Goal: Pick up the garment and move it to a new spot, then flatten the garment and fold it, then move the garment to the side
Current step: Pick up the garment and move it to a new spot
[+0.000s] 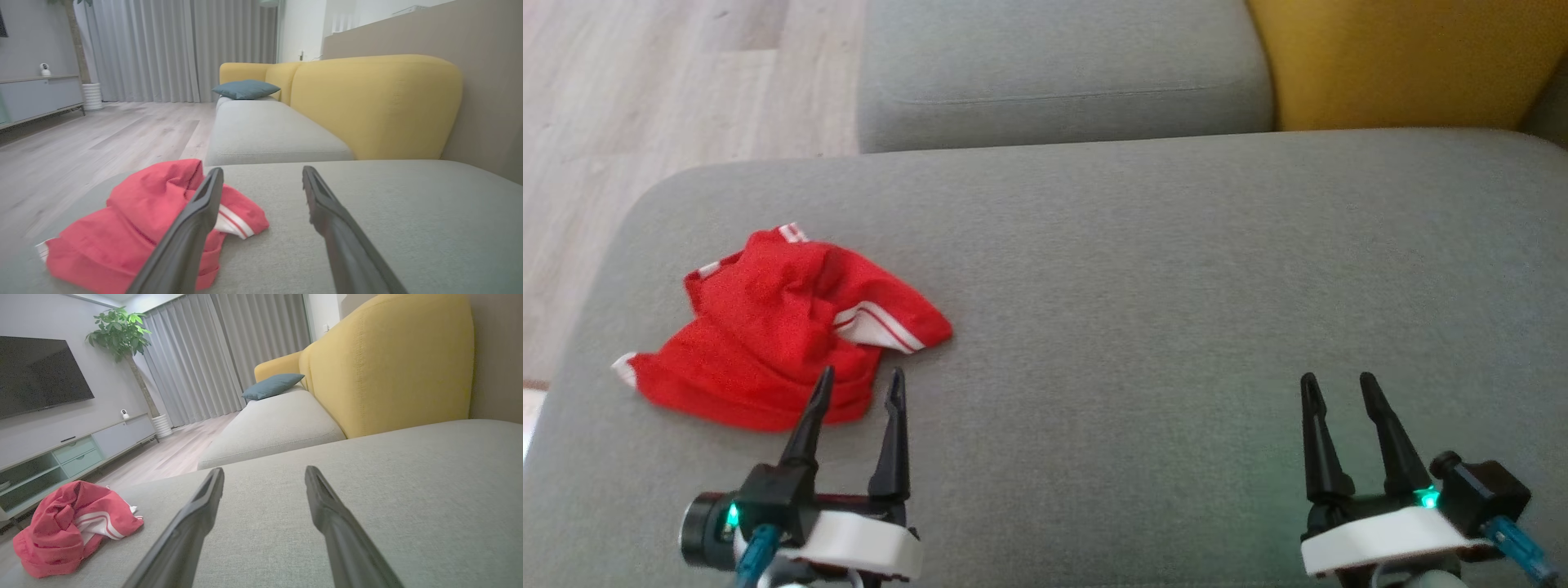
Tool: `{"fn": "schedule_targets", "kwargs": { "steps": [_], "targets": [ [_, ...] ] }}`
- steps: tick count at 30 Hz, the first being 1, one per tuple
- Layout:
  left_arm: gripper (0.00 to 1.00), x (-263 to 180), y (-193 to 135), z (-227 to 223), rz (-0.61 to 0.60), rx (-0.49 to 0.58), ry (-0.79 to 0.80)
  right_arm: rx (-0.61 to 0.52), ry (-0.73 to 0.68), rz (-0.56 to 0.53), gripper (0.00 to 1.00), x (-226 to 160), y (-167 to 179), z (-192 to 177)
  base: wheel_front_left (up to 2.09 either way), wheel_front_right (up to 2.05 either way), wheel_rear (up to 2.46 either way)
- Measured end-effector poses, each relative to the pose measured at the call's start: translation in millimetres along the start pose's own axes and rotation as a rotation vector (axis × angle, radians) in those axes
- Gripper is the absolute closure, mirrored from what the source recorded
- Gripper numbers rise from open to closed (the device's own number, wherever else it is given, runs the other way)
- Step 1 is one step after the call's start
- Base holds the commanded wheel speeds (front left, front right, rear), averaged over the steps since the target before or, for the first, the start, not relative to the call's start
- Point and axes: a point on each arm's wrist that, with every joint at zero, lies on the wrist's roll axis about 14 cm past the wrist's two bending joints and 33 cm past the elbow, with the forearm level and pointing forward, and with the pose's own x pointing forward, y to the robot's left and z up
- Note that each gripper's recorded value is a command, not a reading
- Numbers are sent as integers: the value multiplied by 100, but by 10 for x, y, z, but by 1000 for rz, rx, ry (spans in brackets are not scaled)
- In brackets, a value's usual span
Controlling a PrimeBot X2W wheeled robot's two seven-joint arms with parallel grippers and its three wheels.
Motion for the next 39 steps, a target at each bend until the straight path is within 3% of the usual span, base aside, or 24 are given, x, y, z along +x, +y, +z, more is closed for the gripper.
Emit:
{"fn": "schedule_targets", "kwargs": {
  "steps": [25,32,39],
  "targets": [
    [0,-648,1111,103,380,88,-2,27,134,379,0,307,1177,-411,0,0,0],
    [0,-773,1259,152,435,97,-13,35,143,418,0,311,1306,-435,0,0,0],
    [0,-721,1250,156,421,100,-13,38,151,393,0,312,1226,-462,0,0,0]
  ]
}}
